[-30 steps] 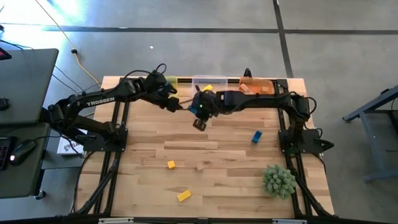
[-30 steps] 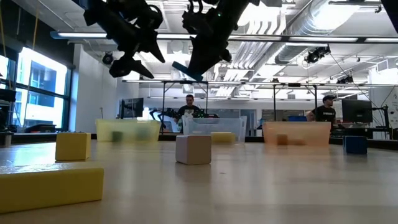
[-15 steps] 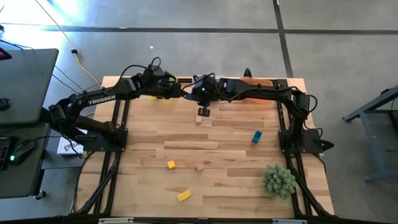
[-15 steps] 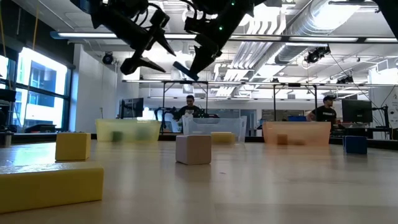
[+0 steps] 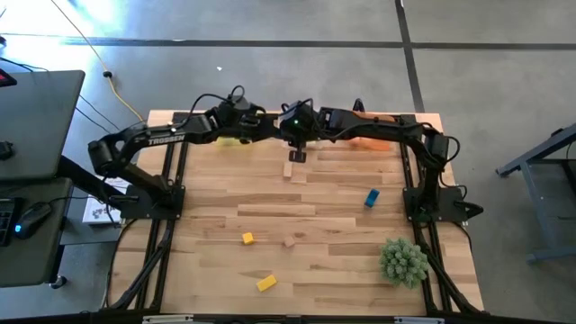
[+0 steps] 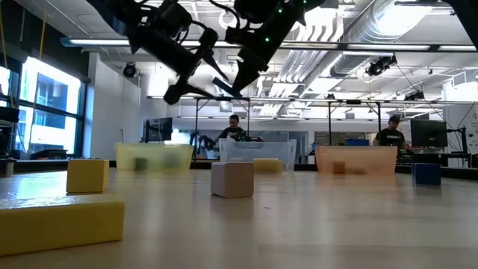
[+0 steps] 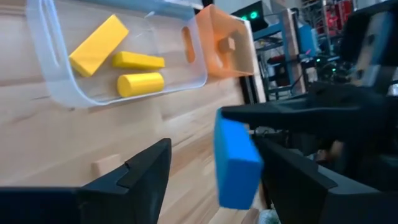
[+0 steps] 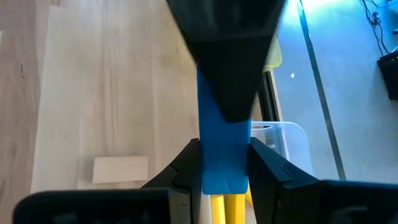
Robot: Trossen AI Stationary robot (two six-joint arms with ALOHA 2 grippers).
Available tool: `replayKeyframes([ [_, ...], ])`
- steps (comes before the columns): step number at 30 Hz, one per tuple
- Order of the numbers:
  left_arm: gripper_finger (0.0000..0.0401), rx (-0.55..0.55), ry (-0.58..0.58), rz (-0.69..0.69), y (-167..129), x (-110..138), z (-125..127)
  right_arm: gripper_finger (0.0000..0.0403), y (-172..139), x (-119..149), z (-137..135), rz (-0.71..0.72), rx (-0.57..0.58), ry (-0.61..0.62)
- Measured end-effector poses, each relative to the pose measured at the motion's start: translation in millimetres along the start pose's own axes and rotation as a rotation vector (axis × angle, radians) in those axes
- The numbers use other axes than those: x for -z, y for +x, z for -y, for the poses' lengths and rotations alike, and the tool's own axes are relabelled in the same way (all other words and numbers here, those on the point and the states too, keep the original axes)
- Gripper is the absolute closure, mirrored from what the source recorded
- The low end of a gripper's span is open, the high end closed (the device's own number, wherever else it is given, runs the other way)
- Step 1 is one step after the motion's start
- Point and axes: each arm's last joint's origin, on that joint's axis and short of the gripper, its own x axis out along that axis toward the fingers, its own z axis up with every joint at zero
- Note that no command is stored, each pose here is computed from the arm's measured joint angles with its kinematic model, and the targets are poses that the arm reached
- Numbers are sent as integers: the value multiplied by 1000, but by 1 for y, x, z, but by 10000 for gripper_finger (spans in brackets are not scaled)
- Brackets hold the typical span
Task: Sort & place blocks by color
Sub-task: Put the blue block into the yellow bin
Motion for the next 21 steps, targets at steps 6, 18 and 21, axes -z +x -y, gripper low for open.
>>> replayKeyframes([
  [6, 201, -29, -3, 15, 7, 0, -4, 333, 1, 3, 6, -6, 8, 12],
  [18, 305, 0, 101, 90, 8, -4, 0, 333, 2, 4, 7, -10, 8, 6],
  [21, 334, 4, 121, 89, 8, -4, 1, 333, 2, 4, 7, -9, 9, 6],
])
